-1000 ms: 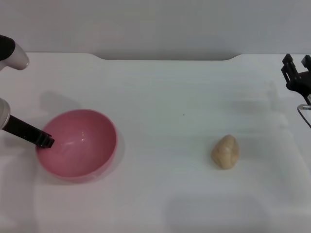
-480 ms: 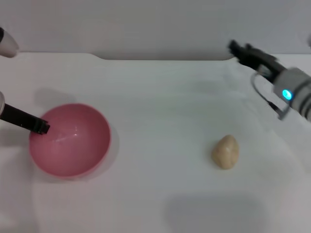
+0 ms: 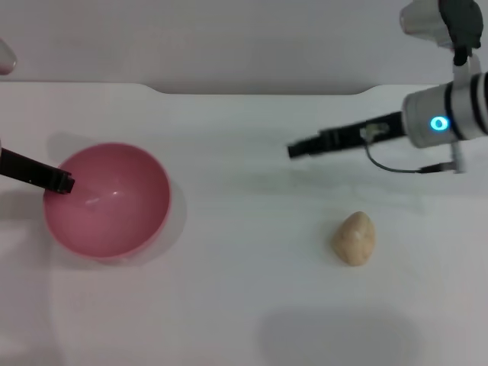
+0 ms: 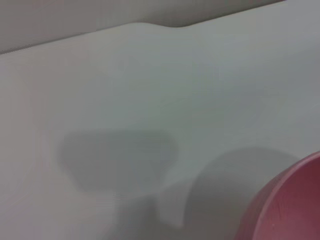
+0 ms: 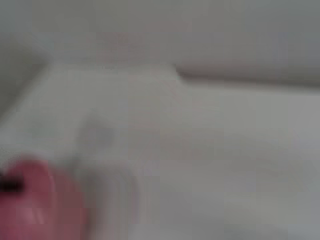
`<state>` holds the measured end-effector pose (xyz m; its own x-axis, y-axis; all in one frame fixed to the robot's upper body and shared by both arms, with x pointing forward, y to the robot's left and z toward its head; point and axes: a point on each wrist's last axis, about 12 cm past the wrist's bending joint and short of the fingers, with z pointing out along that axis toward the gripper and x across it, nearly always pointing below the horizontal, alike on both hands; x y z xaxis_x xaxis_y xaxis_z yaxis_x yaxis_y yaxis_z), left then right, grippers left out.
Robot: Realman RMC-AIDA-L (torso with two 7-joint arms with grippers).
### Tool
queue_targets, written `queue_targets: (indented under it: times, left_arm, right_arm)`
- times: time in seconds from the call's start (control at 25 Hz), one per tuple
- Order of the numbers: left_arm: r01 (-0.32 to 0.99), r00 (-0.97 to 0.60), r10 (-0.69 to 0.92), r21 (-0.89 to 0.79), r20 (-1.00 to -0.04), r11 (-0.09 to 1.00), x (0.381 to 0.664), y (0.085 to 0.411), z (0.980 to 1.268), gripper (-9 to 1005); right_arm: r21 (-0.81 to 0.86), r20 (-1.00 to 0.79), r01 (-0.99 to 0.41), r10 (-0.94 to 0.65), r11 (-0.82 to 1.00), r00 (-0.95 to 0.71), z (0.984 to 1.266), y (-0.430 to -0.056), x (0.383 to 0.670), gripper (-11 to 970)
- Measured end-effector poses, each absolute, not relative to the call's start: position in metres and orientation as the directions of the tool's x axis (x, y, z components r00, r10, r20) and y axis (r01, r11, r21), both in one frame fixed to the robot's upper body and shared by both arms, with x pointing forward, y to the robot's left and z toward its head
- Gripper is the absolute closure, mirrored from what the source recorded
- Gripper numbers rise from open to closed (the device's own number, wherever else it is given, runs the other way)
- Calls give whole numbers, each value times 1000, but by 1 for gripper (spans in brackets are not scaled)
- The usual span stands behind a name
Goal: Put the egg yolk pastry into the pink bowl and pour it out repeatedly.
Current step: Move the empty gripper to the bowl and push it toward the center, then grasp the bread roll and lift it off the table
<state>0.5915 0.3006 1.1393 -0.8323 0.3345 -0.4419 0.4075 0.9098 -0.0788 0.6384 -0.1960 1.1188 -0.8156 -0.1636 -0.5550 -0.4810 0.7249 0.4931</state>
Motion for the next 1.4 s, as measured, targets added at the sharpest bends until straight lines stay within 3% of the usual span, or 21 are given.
queue_targets:
  times: [0.16,0.44,0.92,1.4]
  left_arm:
    - [409,-830,336,-77,-445,909,593,300,1140,997]
    - [408,-826,332,-75,-456,910,594,299,1140,997]
    - [394,-822,314,-77,-475,916,599,295,1144,996]
    - [385,-821,304,-75,-484,920,600,294,1145,996]
  right_arm:
    - [372,-453,-507,-324,778,-830,1142,-205,634,557]
    - [309,-356,-519,-409,797,-840,1166,-213,630,561]
    - [321,-243,-537,-480,780,-843,1136,-201,615,567]
    - [307,-279,-562,-493,768,-824,1115,-185,617,573]
